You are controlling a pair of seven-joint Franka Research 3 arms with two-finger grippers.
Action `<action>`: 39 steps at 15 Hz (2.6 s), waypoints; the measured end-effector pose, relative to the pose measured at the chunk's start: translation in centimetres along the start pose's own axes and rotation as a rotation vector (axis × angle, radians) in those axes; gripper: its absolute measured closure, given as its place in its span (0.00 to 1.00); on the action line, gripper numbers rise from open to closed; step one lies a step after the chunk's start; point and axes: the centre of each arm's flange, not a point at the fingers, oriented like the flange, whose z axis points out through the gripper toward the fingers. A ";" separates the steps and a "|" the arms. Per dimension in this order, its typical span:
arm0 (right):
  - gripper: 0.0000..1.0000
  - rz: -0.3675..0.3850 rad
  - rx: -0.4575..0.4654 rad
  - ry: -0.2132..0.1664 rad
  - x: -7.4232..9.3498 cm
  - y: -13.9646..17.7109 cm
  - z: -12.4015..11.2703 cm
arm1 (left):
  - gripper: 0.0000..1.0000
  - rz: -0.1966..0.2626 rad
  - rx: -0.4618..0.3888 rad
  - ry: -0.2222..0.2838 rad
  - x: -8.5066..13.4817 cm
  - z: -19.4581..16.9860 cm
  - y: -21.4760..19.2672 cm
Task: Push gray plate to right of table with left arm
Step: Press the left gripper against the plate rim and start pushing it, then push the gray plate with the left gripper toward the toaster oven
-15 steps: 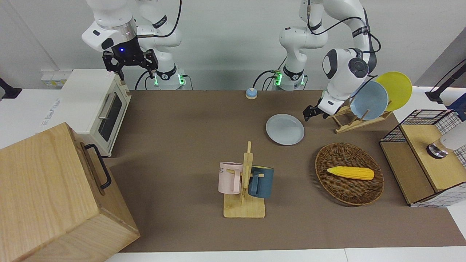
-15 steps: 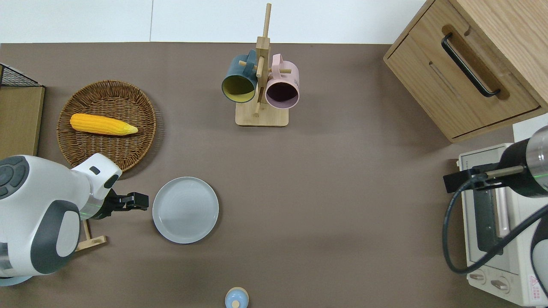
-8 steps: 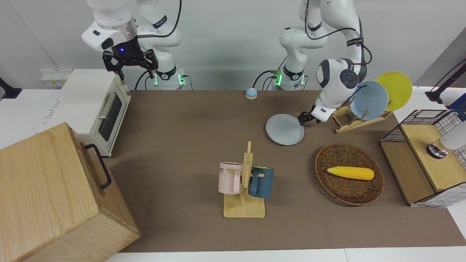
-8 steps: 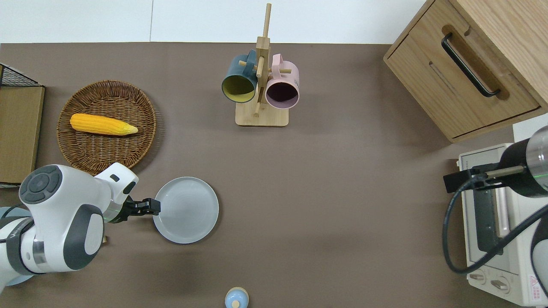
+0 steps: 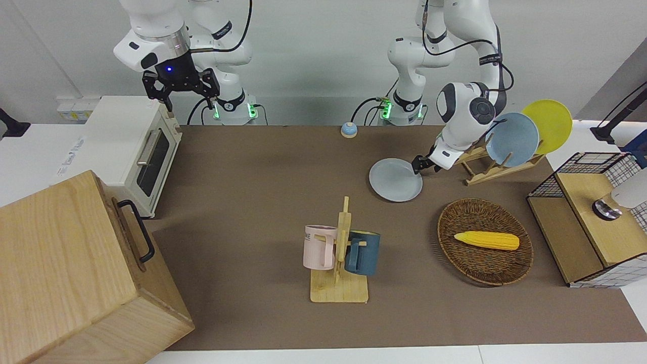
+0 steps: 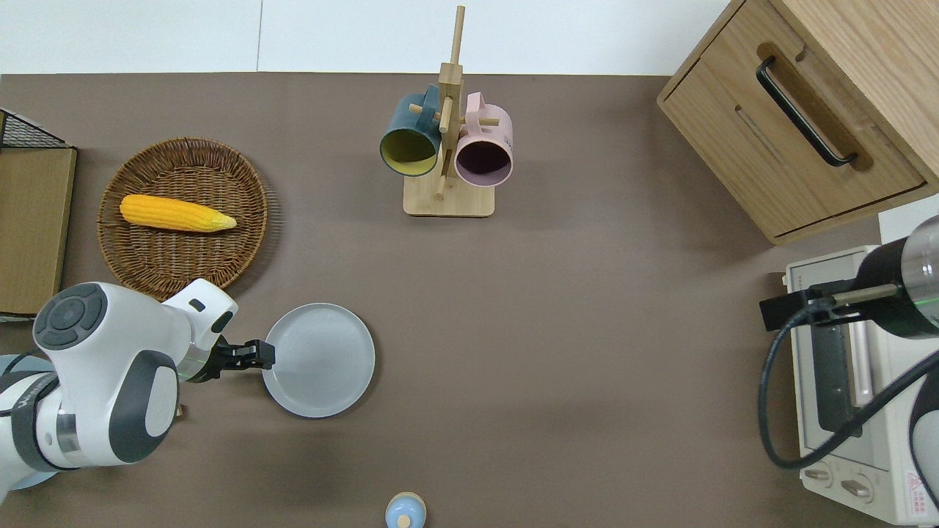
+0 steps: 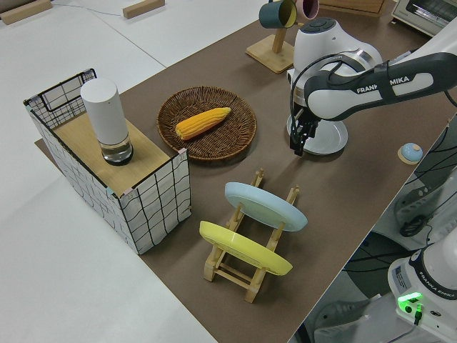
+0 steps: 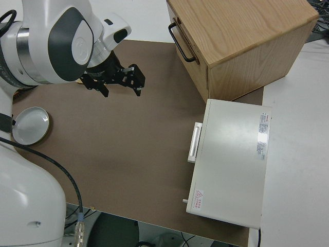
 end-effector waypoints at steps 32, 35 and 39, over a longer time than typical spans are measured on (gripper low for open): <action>0.00 0.000 0.000 0.000 0.0 0.0 0.0 | 0.97 -0.028 -0.130 -0.008 -4.9 4.0 17.3; 0.00 0.000 0.000 0.000 0.0 0.0 0.0 | 0.97 -0.049 -0.163 0.005 -6.5 4.5 20.7; 0.00 0.000 0.000 0.000 0.0 0.0 0.0 | 0.97 -0.085 -0.187 0.032 -8.3 5.4 25.3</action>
